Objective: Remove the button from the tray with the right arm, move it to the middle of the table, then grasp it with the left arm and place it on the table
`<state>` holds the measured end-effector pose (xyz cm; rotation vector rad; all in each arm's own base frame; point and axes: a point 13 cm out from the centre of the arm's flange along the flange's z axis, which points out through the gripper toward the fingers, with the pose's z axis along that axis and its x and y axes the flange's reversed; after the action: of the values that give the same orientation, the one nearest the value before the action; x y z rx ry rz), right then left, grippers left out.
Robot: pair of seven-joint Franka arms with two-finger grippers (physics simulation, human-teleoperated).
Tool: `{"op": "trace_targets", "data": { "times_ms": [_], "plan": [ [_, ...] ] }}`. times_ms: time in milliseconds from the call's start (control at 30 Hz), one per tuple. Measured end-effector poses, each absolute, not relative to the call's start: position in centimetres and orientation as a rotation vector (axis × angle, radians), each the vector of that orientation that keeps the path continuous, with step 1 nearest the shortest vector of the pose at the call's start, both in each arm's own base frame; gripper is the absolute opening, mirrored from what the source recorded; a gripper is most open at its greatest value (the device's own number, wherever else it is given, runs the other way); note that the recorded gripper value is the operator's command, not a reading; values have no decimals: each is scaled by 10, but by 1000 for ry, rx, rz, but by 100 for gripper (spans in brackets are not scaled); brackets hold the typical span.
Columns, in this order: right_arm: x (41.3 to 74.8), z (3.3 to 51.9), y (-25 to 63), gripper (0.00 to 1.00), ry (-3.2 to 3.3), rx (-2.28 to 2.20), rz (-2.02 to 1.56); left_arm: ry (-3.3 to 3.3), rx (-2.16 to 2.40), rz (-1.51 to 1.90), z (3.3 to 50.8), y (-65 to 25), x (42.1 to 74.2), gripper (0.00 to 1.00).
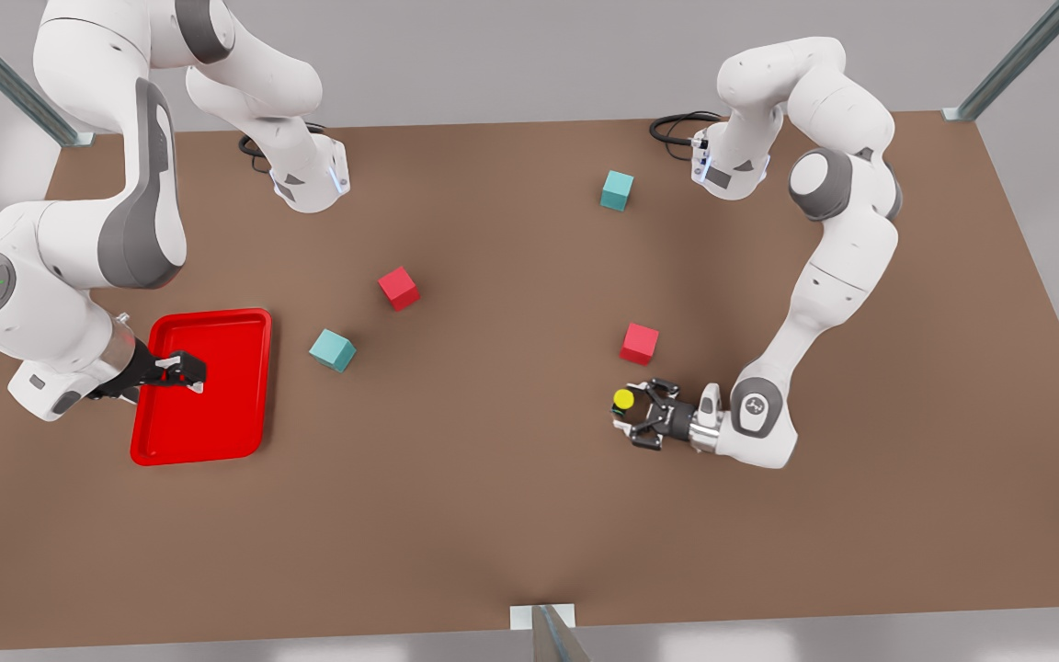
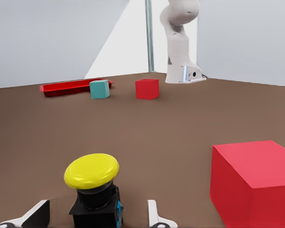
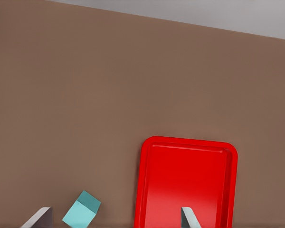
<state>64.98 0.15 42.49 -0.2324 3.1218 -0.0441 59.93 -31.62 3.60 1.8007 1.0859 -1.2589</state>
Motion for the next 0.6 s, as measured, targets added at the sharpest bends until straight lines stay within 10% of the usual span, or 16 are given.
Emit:
{"op": "trace_targets", "data": {
  "times_ms": [600],
  "plan": [
    [650, 426, 9, 100, 3117, -251, -49, 985, 1762, -1286, 124, -309, 612, 100]
  ]
}}
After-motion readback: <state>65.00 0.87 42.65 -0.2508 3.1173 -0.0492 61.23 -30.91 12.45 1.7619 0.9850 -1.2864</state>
